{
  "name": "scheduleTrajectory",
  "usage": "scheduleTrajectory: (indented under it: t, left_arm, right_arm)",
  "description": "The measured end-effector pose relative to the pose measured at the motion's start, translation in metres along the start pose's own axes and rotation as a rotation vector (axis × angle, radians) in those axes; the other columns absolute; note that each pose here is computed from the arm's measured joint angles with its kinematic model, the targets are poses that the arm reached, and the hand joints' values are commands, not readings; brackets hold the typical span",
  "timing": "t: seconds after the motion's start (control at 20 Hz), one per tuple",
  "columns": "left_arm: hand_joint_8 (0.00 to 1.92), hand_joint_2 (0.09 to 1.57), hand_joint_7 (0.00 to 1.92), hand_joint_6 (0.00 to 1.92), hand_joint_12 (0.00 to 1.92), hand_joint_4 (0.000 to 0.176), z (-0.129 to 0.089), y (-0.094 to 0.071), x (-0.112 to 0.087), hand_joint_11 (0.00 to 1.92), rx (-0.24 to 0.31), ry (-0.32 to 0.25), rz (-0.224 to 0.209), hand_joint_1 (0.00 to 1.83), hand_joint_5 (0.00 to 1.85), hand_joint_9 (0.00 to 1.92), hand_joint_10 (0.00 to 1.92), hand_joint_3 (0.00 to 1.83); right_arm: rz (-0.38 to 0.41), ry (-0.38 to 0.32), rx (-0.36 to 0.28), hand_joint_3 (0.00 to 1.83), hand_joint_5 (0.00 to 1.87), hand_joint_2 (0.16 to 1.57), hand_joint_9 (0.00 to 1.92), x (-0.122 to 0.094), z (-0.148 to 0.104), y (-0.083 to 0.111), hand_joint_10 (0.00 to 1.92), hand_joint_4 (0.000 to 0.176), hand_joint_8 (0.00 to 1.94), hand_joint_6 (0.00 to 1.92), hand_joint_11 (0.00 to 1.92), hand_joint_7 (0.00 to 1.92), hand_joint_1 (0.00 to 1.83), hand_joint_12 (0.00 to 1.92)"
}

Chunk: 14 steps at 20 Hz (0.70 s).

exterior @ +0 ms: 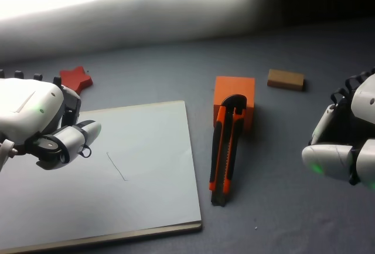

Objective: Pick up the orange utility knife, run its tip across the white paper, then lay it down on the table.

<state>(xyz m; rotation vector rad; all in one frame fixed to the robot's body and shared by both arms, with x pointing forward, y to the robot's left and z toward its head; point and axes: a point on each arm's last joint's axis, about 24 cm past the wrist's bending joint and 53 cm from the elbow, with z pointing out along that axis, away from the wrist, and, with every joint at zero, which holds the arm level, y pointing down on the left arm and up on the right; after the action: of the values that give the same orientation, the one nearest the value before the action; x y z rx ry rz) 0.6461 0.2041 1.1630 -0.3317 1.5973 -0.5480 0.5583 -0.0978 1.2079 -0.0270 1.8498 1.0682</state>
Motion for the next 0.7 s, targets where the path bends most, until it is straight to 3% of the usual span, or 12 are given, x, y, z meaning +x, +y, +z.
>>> scheduleTrajectory:
  t: [0.05, 0.1, 0.15, 0.25, 0.4, 0.55, 0.7]
  left_arm:
    - [0.07, 1.21, 0.17, 0.13, 0.93, 0.009, 0.0, 0.001, 0.001, 0.0, -0.004, 0.002, -0.001, 0.26, 0.1, 0.15, 0.25, 0.26]
    - [0.0, 1.32, 0.15, 0.01, 0.78, 0.024, 0.0, 0.003, 0.001, 0.0, -0.015, 0.005, -0.004, 0.2, 0.13, 0.19, 0.04, 0.02]
    - [0.0, 1.33, 0.08, 0.0, 0.63, 0.031, 0.0, 0.004, 0.0, 0.0, -0.016, 0.001, -0.005, 0.15, 0.08, 0.15, 0.01, 0.01]
    - [0.0, 1.32, 0.02, 0.0, 0.54, 0.048, 0.0, 0.004, -0.004, 0.0, -0.017, -0.015, -0.004, 0.13, 0.04, 0.12, 0.0, 0.0]
    - [0.0, 1.3, 0.0, 0.0, 0.47, 0.054, -0.003, 0.009, 0.0, 0.0, -0.05, -0.005, -0.012, 0.1, 0.0, 0.09, 0.0, 0.0]
    - [0.0, 1.29, 0.01, 0.0, 0.5, 0.05, -0.006, 0.017, 0.002, 0.0, -0.1, 0.007, 0.008, 0.14, 0.01, 0.11, 0.01, 0.0]
    - [0.0, 1.3, 0.01, 0.0, 0.5, 0.04, -0.008, 0.019, 0.003, 0.0, -0.141, 0.016, 0.009, 0.15, 0.01, 0.11, 0.0, 0.0]
  right_arm:
    - [0.0, 0.001, 0.0, 0.31, 0.0, 1.13, 0.0, 0.0, 0.0, 0.0, 0.36, 0.0, 0.15, 0.23, 0.0, 0.08, 0.18, 0.47]
    - [-0.005, 0.006, 0.004, 0.04, 0.02, 1.29, 0.01, 0.002, 0.0, -0.001, 0.15, 0.0, 0.01, 0.13, 0.0, 0.11, 0.09, 0.0]
    - [-0.005, 0.015, 0.01, 0.02, 0.01, 1.28, 0.01, 0.004, 0.0, -0.003, 0.14, 0.0, 0.0, 0.12, 0.0, 0.11, 0.11, 0.0]
    - [-0.005, 0.01, 0.006, 0.0, 0.0, 1.26, 0.0, 0.003, 0.0, -0.002, 0.11, 0.0, 0.0, 0.09, 0.0, 0.1, 0.15, 0.0]
    - [-0.006, -0.001, -0.002, 0.0, 0.0, 1.21, 0.0, 0.0, 0.0, 0.0, 0.01, 0.0, 0.0, 0.0, 0.0, 0.05, 0.26, 0.0]
    - [-0.097, -0.017, -0.055, 0.0, 0.0, 1.14, 0.0, -0.007, 0.001, 0.008, 0.0, 0.0, 0.0, 0.0, 0.0, 0.0, 0.52, 0.0]
    - [-0.175, -0.031, -0.111, 0.0, 0.0, 1.08, 0.0, -0.015, 0.007, 0.013, 0.0, 0.0, 0.0, 0.0, 0.0, 0.0, 0.92, 0.0]
